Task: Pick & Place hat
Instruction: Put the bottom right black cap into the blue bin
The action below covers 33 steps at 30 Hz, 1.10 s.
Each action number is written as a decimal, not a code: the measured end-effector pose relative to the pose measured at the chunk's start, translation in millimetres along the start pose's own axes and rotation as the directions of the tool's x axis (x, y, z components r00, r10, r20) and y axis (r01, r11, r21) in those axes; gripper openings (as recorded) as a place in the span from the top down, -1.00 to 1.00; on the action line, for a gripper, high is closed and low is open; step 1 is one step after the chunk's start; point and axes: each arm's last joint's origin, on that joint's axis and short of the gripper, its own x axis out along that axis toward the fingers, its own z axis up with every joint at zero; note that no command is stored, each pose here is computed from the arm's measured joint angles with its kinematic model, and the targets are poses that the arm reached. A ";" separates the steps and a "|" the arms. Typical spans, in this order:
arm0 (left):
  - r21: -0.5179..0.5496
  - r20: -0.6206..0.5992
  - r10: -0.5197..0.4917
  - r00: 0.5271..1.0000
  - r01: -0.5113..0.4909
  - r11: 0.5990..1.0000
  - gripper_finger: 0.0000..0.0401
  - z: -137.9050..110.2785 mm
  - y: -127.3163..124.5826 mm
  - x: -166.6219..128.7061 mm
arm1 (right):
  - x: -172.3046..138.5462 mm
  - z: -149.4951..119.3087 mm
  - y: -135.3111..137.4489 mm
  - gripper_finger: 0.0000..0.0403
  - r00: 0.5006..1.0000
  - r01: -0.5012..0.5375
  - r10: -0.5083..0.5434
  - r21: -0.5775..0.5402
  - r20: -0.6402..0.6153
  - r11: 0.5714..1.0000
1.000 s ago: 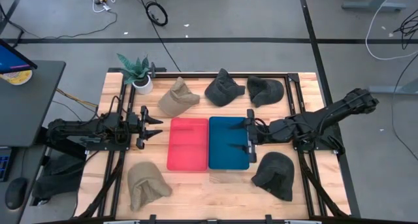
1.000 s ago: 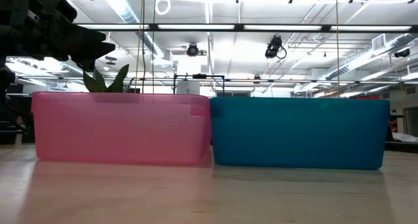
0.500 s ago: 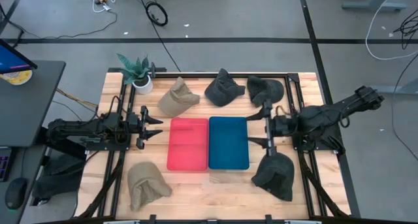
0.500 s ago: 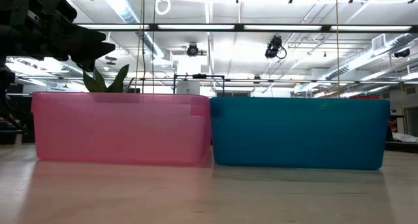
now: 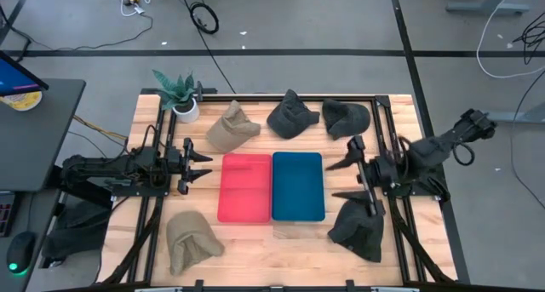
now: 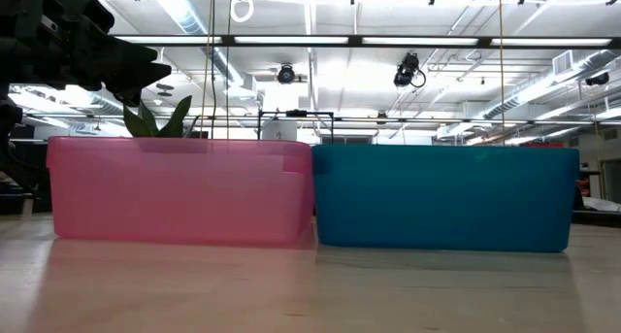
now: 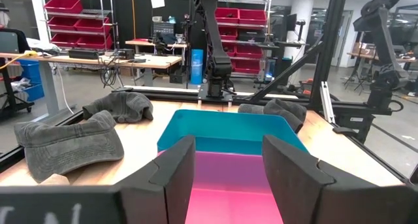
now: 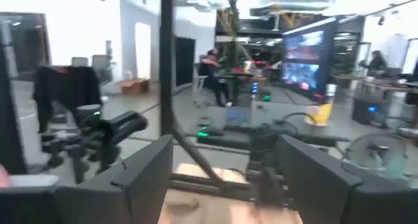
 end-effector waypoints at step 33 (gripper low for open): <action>-0.001 0.000 0.000 1.000 0.000 1.000 0.09 0.1 0.0 0.0 | -6.8 -70.1 102.6 -0.39 0.097 0.614 -0.125 -0.040 -0.987 0.788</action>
